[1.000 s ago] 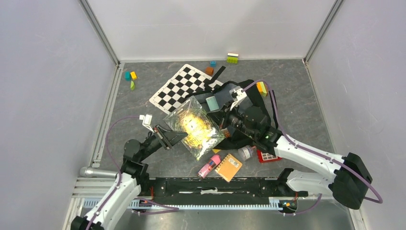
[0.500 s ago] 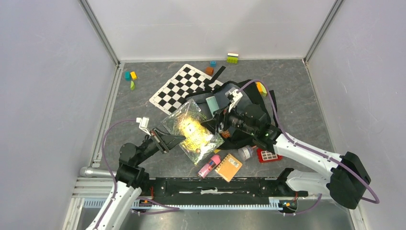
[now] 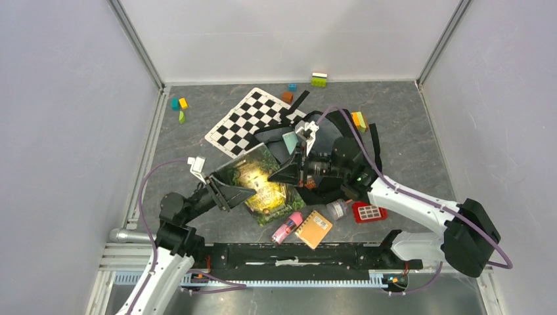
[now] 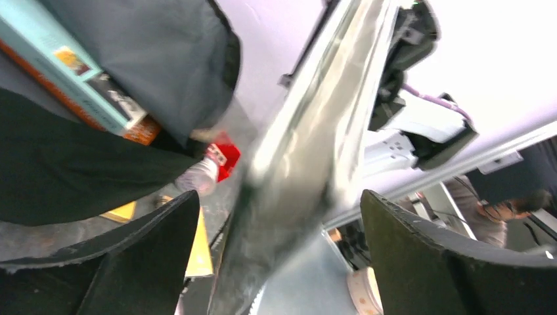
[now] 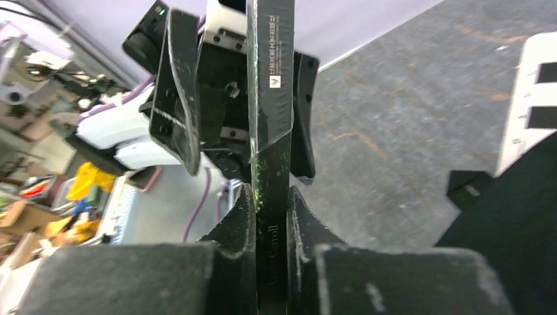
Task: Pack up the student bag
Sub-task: Pick up the book from the center of the board.
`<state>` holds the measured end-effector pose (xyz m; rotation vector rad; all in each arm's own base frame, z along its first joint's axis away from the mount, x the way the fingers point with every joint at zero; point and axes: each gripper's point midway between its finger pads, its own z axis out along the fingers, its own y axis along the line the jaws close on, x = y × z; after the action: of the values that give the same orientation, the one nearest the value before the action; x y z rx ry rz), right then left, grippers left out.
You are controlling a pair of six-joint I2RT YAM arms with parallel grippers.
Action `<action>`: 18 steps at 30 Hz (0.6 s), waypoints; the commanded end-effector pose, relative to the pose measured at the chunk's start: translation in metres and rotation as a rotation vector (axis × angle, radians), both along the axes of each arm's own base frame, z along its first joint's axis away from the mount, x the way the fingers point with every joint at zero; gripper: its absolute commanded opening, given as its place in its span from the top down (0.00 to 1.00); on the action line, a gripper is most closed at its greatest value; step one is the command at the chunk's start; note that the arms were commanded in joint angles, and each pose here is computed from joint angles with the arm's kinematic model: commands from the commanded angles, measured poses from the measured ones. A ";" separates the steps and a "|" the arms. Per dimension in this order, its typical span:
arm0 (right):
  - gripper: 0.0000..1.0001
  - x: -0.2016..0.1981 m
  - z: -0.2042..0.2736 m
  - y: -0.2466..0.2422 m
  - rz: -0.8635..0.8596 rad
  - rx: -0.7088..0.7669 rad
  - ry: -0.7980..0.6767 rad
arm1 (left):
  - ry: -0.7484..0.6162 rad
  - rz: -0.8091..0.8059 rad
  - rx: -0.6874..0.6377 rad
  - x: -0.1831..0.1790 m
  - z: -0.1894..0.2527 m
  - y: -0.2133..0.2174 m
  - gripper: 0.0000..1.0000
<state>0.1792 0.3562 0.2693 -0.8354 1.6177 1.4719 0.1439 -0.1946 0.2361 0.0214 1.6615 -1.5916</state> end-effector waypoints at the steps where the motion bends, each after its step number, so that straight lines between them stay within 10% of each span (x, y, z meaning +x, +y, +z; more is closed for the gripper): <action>1: 1.00 -0.014 0.050 -0.003 0.016 0.263 0.008 | -0.137 -0.081 -0.090 -0.024 0.051 -0.002 0.00; 10: 1.00 -0.026 0.077 -0.011 0.057 0.433 0.092 | -0.132 -0.094 -0.096 -0.024 0.051 -0.003 0.08; 18: 0.96 -0.010 0.068 -0.003 -0.019 0.356 0.069 | -0.154 -0.093 -0.119 -0.028 0.060 -0.001 0.72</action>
<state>0.1624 0.3544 0.3001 -0.5793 1.4786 1.7761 0.1270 -0.1986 0.2674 0.1083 1.5607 -1.6918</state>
